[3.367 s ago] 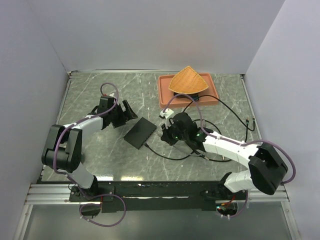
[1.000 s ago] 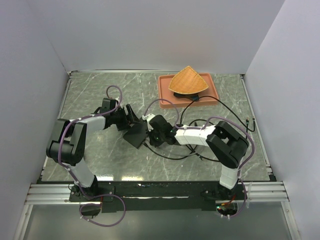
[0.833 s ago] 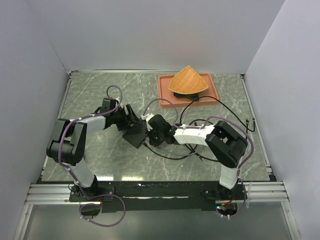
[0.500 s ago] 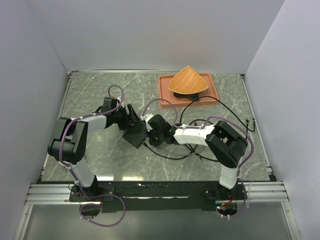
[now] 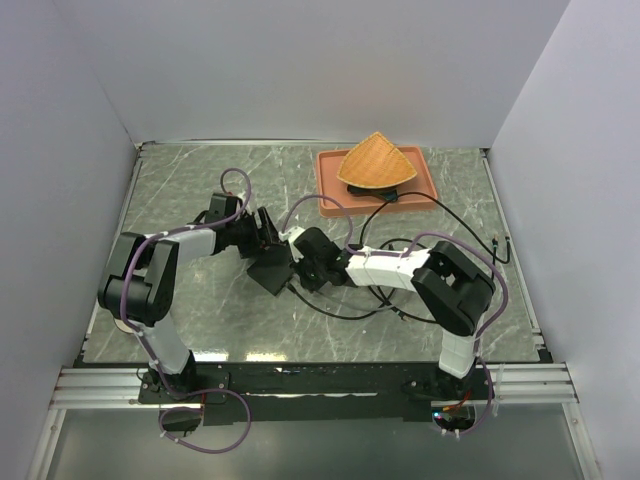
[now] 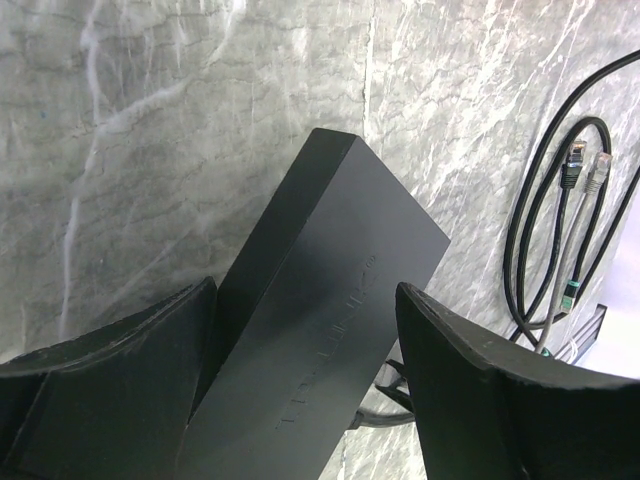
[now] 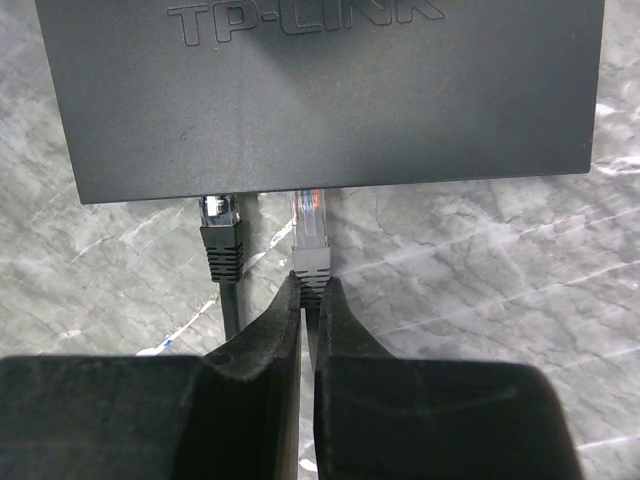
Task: Insert the plug into the switch port
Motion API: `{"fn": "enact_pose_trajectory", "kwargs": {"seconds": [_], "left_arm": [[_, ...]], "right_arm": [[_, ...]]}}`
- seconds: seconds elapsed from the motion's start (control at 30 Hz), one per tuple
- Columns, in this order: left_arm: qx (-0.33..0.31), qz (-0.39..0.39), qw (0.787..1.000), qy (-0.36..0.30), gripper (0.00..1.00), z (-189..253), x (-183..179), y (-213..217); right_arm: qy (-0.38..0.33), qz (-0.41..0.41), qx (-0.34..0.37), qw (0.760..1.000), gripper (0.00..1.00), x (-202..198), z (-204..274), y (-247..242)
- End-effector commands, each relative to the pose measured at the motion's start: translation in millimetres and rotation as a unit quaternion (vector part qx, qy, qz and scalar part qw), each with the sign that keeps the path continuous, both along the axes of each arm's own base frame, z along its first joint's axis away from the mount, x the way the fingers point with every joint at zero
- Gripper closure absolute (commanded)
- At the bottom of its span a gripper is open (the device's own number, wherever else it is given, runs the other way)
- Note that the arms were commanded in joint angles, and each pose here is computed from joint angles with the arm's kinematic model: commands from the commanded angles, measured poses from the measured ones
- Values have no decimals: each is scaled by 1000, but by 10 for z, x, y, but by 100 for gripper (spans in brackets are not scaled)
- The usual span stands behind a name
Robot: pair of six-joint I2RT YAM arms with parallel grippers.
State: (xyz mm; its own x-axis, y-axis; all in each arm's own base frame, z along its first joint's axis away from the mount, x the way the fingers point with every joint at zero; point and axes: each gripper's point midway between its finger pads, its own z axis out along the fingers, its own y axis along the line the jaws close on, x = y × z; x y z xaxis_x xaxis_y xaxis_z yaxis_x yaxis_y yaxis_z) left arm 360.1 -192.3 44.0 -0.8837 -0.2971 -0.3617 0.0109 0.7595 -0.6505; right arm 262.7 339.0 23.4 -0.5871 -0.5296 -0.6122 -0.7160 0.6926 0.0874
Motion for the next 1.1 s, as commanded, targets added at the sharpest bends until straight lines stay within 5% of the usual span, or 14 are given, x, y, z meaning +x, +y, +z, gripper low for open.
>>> {"fn": "enact_pose_trajectory", "kwargs": {"seconds": [0.0,0.53,1.07], "left_arm": [[12,-14,1000,15,21,-92,-61,-50],[10,-27,1000,7,22,-18,-77,-147],[13,-33,999,12,22,-60,-67,-174]], "right_arm": [[-51,0,32,998,100,207,398,190],[-41,27,24,999,100,230,242,307],[-78,44,70,994,100,273,682,418]]}}
